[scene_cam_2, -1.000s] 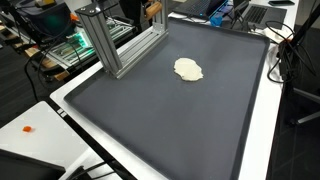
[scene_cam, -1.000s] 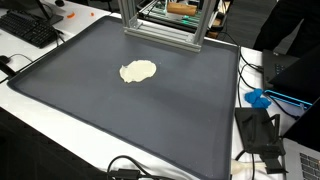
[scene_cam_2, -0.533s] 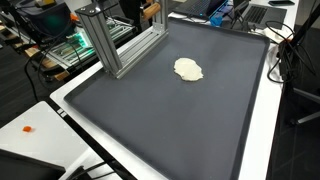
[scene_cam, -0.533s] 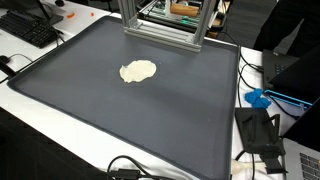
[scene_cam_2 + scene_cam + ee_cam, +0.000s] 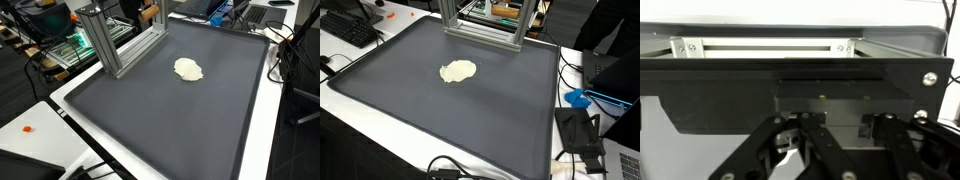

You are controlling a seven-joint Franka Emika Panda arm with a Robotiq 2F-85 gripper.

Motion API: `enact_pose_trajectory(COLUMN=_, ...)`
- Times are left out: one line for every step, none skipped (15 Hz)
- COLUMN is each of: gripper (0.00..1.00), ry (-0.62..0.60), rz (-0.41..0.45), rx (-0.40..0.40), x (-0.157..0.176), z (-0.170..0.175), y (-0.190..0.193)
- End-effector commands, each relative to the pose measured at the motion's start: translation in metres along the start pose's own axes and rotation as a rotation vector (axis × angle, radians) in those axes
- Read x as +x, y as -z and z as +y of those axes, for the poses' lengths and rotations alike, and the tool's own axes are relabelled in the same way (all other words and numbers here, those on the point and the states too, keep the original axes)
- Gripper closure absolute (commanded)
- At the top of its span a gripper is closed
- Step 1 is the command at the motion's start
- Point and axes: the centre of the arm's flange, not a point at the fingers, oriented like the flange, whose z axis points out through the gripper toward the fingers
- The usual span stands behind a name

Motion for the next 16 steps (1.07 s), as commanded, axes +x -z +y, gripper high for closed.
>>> enact_pose_trajectory(gripper=0.27, ry=-0.028, rz=0.026, rx=0.026, x=-0.01, z=-0.001, y=-0.001)
enact_pose_trajectory(gripper=0.22, ry=-0.025, rz=0.031, rx=0.024, x=-0.009, z=-0.001, y=0.001)
enact_pose_trajectory(gripper=0.14, ry=-0.02, rz=0.035, rx=0.024, x=-0.007, z=0.0, y=0.004)
enact_pose_trajectory(gripper=0.07, ry=-0.019, rz=0.041, rx=0.023, x=-0.005, z=0.0, y=0.007)
enact_pose_trajectory(gripper=0.0, ry=-0.008, rz=0.046, rx=0.026, x=-0.002, z=0.001, y=0.012)
enact_pose_trajectory(gripper=0.0, ry=-0.009, rz=0.052, rx=0.027, x=0.0, z=0.001, y=0.017)
enact_pose_trajectory(gripper=0.0, ry=-0.006, rz=0.064, rx=0.03, x=0.006, z=0.001, y=0.025)
enact_pose_trajectory(gripper=0.0, ry=-0.011, rz=0.075, rx=0.027, x=0.011, z=0.0, y=0.031)
enact_pose_trajectory(gripper=0.0, ry=-0.02, rz=0.088, rx=0.034, x=0.017, z=-0.001, y=0.037)
enact_pose_trajectory(gripper=0.0, ry=-0.046, rz=0.098, rx=0.034, x=0.024, z=-0.002, y=0.041)
enact_pose_trajectory(gripper=0.0, ry=-0.08, rz=0.11, rx=0.038, x=0.032, z=-0.004, y=0.044)
enact_pose_trajectory(gripper=0.0, ry=-0.117, rz=0.13, rx=0.045, x=0.043, z=-0.005, y=0.045)
enact_pose_trajectory(gripper=0.0, ry=-0.153, rz=0.148, rx=0.05, x=0.052, z=-0.005, y=0.046)
enact_pose_trajectory(gripper=0.0, ry=-0.196, rz=0.169, rx=0.044, x=0.063, z=-0.004, y=0.045)
enact_pose_trajectory(gripper=0.0, ry=-0.25, rz=0.185, rx=0.033, x=0.076, z=-0.003, y=0.042)
enact_pose_trajectory(gripper=0.0, ry=-0.301, rz=0.193, rx=0.028, x=0.087, z=-0.002, y=0.038)
